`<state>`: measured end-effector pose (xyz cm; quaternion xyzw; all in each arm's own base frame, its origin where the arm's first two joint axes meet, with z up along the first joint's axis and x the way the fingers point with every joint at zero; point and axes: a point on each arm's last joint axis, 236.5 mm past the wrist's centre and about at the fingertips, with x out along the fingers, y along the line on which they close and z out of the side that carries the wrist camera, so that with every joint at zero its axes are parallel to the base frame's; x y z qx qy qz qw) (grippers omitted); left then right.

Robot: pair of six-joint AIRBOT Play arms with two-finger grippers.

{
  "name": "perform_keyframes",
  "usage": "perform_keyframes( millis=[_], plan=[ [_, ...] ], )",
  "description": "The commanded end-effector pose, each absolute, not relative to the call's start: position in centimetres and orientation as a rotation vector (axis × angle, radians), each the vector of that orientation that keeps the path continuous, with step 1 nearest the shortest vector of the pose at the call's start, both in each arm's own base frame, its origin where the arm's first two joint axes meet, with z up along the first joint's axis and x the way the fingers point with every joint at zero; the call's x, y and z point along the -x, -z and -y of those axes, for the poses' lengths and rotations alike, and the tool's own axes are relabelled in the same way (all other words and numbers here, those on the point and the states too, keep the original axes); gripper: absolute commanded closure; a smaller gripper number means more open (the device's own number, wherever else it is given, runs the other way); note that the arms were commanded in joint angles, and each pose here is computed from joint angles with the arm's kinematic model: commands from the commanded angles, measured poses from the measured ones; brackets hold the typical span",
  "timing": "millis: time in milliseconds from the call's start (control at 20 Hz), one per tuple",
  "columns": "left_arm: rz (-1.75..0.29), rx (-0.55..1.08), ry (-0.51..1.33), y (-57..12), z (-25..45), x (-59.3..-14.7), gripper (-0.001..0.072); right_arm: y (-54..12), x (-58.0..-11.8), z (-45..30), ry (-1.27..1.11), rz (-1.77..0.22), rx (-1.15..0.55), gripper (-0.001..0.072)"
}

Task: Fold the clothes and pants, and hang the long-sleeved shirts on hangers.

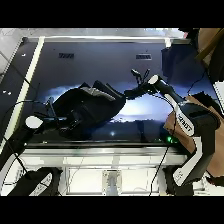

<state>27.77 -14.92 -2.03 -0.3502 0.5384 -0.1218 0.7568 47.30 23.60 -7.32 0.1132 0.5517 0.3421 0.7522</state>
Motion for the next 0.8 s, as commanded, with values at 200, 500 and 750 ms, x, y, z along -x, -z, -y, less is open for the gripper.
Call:
perform_keyframes(
  millis=[200,500,750],
  plan=[
    [-0.859,0.627,0.342,-9.1,10.9,-32.6,0.0664,-10.3,-46.1,-25.0,-1.006,-1.037,-0.117,0.0701],
    [-0.334,0.235,0.455,-37.4,9.7,-30.6,0.0664,-36.9,-34.5,-24.9,-1.034,-0.515,0.007,0.0701],
    [-0.218,0.148,0.506,-44.7,11.1,-24.9,0.0664,-45.5,-22.9,-23.9,-1.070,-0.315,0.001,0.0701]
  ],
)
